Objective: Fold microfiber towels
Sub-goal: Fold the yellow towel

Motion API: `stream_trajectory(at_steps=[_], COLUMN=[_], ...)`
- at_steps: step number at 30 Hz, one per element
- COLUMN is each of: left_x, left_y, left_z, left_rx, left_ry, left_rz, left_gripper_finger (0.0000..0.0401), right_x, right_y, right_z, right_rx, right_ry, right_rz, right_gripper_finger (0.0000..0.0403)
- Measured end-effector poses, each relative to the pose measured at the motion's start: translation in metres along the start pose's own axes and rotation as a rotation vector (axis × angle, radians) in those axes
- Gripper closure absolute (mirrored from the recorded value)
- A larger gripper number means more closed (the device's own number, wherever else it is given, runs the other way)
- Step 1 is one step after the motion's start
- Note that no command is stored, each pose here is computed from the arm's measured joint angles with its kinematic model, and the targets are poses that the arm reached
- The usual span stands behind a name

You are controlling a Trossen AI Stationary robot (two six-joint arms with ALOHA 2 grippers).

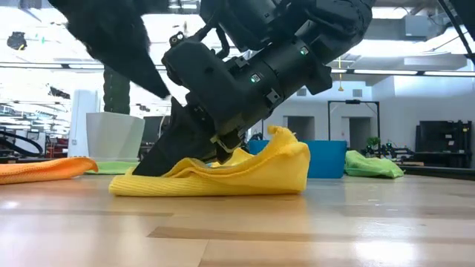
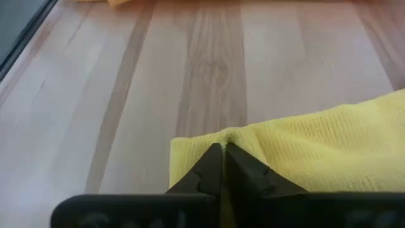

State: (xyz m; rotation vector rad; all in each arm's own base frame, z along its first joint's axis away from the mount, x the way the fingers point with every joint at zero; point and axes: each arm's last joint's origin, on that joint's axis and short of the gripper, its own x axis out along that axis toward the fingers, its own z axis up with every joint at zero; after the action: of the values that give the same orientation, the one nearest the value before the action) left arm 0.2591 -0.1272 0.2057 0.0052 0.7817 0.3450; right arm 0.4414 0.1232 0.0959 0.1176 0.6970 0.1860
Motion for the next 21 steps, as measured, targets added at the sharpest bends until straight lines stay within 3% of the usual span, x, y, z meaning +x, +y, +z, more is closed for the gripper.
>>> stream_trajectory(at_steps=[7, 13, 17, 21], left_x=[-0.028, -0.003, 0.016, 0.022], left_y=[-0.048, -0.077, -0.082, -0.081], left_z=[-0.03, -0.058, -0.069, -0.07], left_rx=[0.016, 0.088, 0.137, 0.138], left_ry=[-0.037, -0.046, 0.017, -0.015], left_rz=[-0.158, -0.124, -0.127, -0.07], left_gripper_finger=[0.0401, 0.0401, 0.0401, 0.0401], right_x=[0.0, 0.0, 0.0, 0.0], right_y=[-0.003, -0.006, -0.006, -0.005], right_z=[0.001, 0.001, 0.001, 0.001], right_rx=[0.028, 0.051, 0.052, 0.055], right_ry=[-0.002, -0.003, -0.003, -0.001], right_rz=[0.001, 0.0, 0.002, 0.008], right_gripper_finger=[0.0347, 0.0346, 0.0346, 0.0346])
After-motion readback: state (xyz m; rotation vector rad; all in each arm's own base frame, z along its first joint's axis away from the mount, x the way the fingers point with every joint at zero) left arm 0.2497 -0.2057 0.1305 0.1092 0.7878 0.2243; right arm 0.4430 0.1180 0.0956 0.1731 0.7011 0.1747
